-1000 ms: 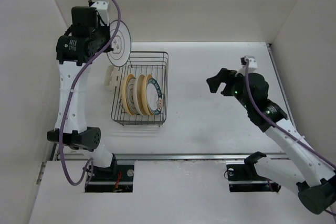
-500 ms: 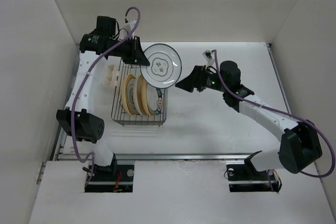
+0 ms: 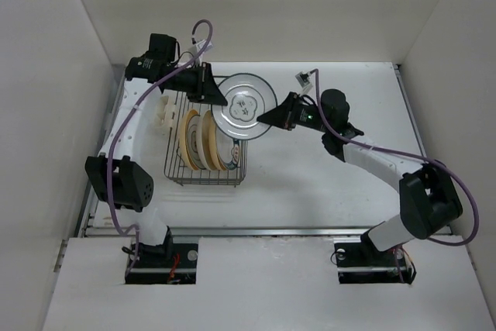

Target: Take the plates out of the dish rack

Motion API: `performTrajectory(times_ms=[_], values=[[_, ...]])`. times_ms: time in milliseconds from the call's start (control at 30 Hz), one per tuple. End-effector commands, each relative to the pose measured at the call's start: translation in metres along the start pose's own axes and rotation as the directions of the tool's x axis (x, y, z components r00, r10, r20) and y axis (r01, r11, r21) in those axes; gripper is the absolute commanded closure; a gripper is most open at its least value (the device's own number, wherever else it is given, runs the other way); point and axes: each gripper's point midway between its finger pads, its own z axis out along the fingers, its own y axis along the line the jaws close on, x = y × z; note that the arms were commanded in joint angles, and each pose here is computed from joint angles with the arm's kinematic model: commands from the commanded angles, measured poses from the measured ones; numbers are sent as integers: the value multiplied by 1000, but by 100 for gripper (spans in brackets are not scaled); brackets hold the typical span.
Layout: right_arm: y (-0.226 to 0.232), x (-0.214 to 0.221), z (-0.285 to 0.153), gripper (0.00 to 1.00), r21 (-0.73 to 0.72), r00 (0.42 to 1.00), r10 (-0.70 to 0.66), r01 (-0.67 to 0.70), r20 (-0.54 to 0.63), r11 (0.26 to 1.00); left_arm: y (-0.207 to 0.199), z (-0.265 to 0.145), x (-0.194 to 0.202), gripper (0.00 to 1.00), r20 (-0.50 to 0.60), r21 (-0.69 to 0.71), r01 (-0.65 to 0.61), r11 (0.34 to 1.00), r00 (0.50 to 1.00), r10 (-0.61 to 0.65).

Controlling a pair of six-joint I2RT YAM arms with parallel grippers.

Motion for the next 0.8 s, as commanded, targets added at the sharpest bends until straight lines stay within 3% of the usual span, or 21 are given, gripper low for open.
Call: performTrajectory(times_ms=[0, 67, 100, 200, 333, 367, 400, 467, 500, 600, 767], values=[[31, -32, -3, 100, -58, 985, -110, 118, 130, 991, -28, -15, 3, 91, 29, 14, -44, 999, 999, 43], [27, -39, -10, 100, -3, 982, -96, 98, 163, 995, -16, -17, 3, 57, 30, -88, -54, 995, 998, 57], [27, -40, -12, 100, 11, 981, -91, 91, 168, 996, -5, -19, 2, 33, 34, -153, -52, 987, 998, 58], [7, -51, -34, 100, 137, 977, -51, 23, 207, 990, 28, -41, -8, 1, 57, -407, -73, 911, 993, 105], [-19, -77, -82, 100, 313, 935, -59, -58, 350, 948, 42, -70, -14, 0, 78, -574, -72, 816, 987, 142], [-27, -80, -94, 100, 363, 921, -63, -88, 384, 927, 52, -82, -16, 0, 80, -647, -70, 760, 984, 158], [-59, -82, -120, 100, 485, 896, -67, -174, 439, 857, 55, -89, -15, 0, 84, -676, -64, 734, 983, 163], [-74, -86, -153, 100, 572, 861, -98, -243, 500, 784, 68, -104, -11, 0, 63, -752, -66, 656, 983, 171], [-100, -79, -178, 100, 643, 845, -106, -311, 524, 700, 72, -109, -8, 0, 45, -775, -72, 628, 985, 168], [-127, -64, -203, 100, 676, 835, -84, -376, 544, 633, 86, -125, 6, 0, -12, -838, -87, 539, 990, 141], [-186, -24, -220, 100, 700, 838, 29, -473, 545, 535, 108, -116, 40, 0, -119, -846, -112, 520, 993, 21]])
